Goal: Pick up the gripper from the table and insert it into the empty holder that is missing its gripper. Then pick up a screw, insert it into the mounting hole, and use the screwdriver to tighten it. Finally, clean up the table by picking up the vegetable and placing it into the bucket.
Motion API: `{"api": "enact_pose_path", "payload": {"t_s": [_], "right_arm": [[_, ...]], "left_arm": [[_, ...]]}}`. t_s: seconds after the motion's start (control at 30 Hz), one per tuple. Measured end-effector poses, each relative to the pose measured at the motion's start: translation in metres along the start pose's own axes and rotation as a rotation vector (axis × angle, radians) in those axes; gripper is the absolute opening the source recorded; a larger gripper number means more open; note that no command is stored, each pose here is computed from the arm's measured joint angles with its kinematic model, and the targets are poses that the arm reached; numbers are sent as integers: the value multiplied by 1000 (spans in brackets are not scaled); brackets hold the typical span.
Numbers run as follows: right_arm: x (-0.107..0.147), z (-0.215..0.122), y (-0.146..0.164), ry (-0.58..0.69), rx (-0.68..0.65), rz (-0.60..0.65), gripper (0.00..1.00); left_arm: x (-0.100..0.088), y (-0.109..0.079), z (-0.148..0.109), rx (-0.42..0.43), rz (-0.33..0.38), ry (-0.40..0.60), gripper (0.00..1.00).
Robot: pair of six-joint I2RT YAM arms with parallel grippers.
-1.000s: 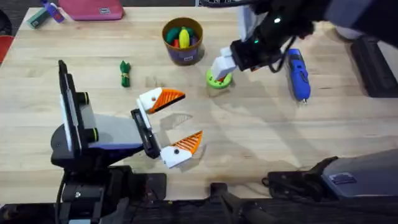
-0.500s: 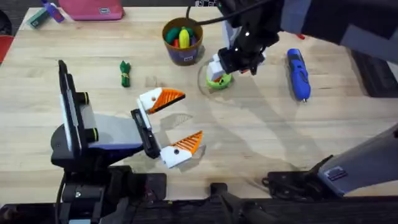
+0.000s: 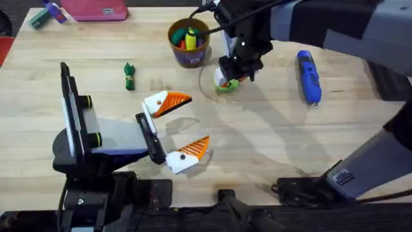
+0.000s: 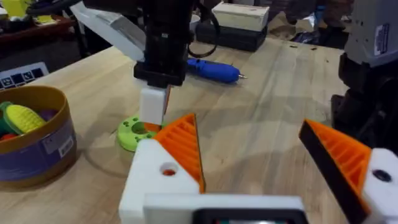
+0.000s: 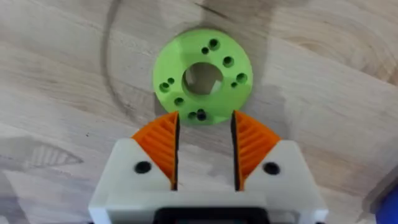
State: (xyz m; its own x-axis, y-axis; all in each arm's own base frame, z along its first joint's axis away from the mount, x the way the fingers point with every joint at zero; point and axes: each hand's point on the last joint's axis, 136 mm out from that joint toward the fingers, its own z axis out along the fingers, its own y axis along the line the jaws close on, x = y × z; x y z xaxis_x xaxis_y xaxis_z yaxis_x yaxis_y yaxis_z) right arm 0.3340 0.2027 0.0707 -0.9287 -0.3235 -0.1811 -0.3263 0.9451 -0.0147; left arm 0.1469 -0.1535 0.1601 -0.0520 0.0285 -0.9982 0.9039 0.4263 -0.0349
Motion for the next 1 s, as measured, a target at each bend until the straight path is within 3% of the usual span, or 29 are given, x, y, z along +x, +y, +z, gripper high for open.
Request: {"api": "enact_pose_path", "payload": {"t_s": [0.47,0.57,0.73,1.0], "right_arm": [[0,13,1,17,6,-4,296],[-1,13,1,13,9,-4,231],[-2,12,2,9,8,-2,14],[-1,12,3,11,10,-5,7]], "left_arm": [[0,0,0,0,0,0,986],[0,0,0,0,0,0,986],[0,0,0,0,0,0,987],[0,0,0,0,0,0,987]]}}
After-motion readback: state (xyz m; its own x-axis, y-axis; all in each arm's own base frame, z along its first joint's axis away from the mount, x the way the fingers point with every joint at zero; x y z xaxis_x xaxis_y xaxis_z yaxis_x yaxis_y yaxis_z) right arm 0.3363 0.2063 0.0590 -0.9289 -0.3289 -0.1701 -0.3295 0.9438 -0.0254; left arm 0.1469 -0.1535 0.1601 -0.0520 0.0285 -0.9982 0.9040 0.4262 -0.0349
